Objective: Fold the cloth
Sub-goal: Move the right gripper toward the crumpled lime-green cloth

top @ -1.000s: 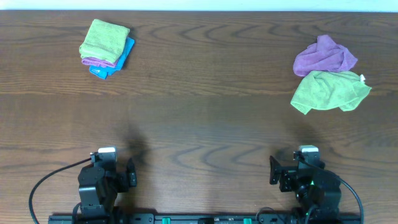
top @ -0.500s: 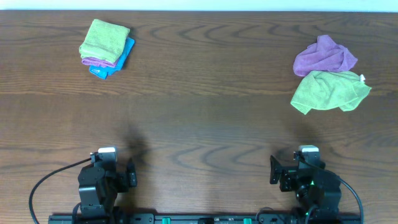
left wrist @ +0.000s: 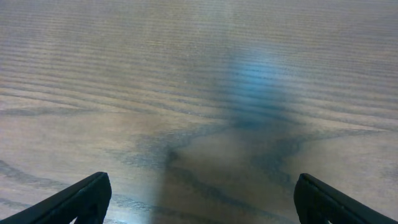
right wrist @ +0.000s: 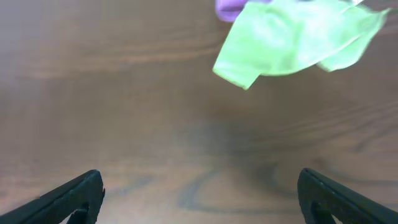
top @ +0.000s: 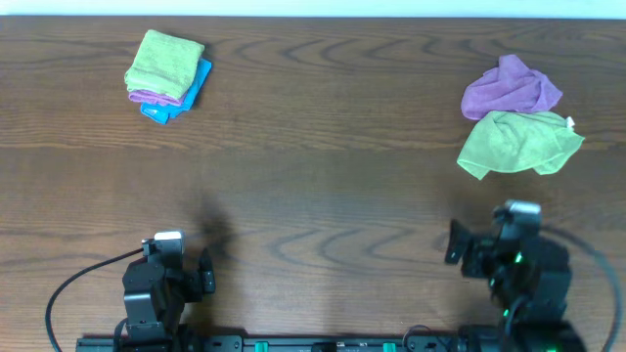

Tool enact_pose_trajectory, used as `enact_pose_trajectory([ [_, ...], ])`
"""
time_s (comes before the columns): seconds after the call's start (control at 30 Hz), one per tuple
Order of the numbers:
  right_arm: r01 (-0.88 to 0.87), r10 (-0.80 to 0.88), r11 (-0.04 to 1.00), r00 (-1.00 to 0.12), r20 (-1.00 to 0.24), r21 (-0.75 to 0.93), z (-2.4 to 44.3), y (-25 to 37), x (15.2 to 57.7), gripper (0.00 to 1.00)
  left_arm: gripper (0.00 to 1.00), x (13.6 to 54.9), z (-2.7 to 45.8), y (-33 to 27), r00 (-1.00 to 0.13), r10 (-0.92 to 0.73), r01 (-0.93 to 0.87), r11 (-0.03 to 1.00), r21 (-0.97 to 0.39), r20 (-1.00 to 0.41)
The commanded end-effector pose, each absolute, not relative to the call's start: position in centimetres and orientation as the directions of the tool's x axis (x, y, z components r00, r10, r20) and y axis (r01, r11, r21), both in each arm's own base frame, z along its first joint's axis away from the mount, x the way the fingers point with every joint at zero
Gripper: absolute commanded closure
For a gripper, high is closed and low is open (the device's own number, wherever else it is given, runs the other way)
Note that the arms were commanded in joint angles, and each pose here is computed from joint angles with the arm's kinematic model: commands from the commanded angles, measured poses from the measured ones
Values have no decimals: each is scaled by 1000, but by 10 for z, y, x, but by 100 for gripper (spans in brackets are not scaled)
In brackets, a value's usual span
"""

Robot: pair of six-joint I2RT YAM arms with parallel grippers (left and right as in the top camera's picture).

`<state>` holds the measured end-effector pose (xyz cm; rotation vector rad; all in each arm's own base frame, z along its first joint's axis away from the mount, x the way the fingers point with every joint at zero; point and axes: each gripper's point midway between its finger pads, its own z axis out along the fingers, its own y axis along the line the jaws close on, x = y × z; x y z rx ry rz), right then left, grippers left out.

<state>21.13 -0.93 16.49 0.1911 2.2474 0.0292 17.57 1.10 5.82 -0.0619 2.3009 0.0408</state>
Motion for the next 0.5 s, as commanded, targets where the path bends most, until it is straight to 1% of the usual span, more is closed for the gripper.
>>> enact_pose_trajectory([
  [0.0, 213, 192, 974, -623, -759, 73, 189, -23, 228, 1, 5, 171, 47, 15, -688, -52, -88, 996, 12, -723],
  [0.23, 344, 264, 938, -629, -731, 42, 225, -46, 273, 1, 5, 171, 47, 15, -689, -52, -88, 996, 12, -723],
  [0.47, 475, 377, 878, -618, -690, 55, 227, -74, 313, 1, 5, 171, 47, 15, -689, -52, -88, 996, 12, -723],
])
